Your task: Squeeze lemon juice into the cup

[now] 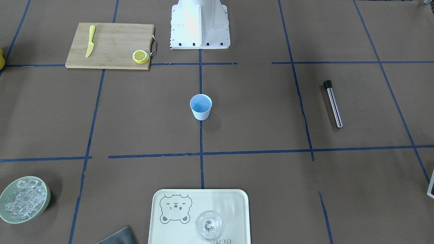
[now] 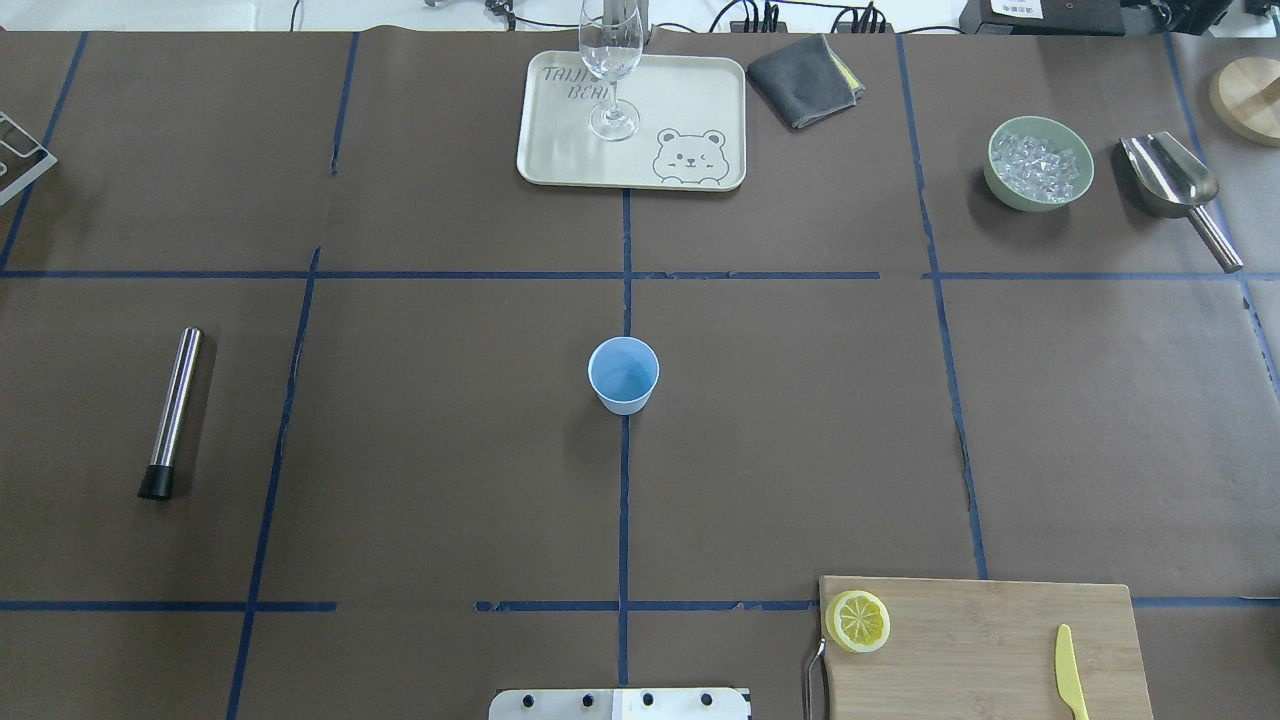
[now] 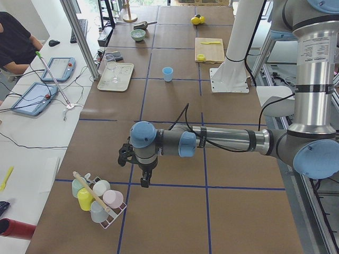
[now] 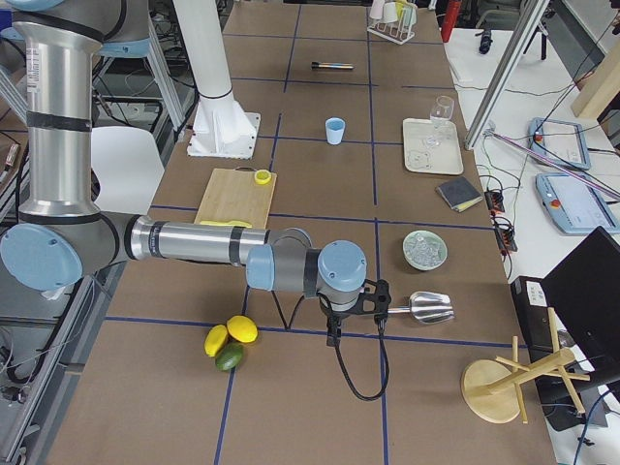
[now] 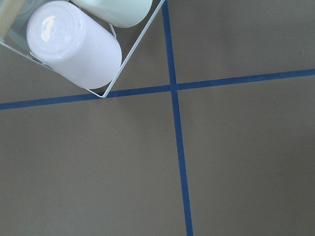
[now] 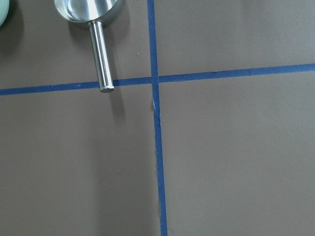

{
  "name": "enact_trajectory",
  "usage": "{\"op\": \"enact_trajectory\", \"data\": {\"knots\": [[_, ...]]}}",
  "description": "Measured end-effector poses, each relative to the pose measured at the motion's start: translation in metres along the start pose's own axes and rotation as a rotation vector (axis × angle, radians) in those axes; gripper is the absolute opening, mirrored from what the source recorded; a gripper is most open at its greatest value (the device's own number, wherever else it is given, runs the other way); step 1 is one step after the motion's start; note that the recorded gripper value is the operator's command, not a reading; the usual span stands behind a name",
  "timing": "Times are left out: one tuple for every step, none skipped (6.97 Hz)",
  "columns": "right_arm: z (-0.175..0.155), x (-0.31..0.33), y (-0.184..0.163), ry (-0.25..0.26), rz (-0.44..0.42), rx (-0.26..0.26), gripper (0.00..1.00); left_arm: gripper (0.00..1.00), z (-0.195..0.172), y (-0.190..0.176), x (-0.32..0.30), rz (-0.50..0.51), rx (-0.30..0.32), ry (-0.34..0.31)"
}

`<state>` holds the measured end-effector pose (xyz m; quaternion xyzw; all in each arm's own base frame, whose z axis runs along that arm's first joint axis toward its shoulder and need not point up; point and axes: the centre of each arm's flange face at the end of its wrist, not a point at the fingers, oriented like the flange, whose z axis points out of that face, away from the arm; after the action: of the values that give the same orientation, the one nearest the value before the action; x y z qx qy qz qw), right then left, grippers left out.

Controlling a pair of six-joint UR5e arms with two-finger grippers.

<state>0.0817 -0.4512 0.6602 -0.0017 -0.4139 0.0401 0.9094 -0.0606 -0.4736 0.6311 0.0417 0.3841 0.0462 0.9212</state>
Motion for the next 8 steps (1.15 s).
{"op": "enact_trajectory", "data": {"knots": [[0.000, 0.000, 0.000, 0.002, -0.003, 0.002, 1.00, 1.00, 0.000, -0.001, 0.000, 0.001, 0.001, 0.000], [-0.002, -0.002, -0.002, 0.005, -0.010, 0.007, 1.00, 1.00, -0.002, -0.002, 0.001, 0.004, 0.004, 0.000], [-0.006, -0.007, -0.007, 0.005, -0.023, 0.018, 1.00, 1.00, -0.005, -0.006, 0.004, 0.011, 0.011, 0.001], [-0.012, -0.017, -0.015, 0.003, -0.042, 0.032, 1.00, 1.00, -0.012, -0.011, 0.012, 0.025, 0.027, 0.002], [-0.019, -0.030, -0.028, 0.002, -0.064, 0.045, 1.00, 1.00, -0.024, -0.018, 0.024, 0.032, 0.052, 0.002], [-0.024, -0.047, -0.044, 0.002, -0.097, 0.053, 1.00, 1.00, -0.038, -0.028, 0.039, 0.014, 0.083, 0.001], [-0.018, -0.065, -0.053, -0.002, -0.139, 0.052, 1.00, 1.00, -0.052, -0.041, 0.055, -0.001, 0.114, 0.001], [-0.006, -0.086, -0.059, -0.013, -0.167, 0.057, 1.00, 1.00, -0.060, -0.053, 0.073, 0.010, 0.131, 0.005]]}}
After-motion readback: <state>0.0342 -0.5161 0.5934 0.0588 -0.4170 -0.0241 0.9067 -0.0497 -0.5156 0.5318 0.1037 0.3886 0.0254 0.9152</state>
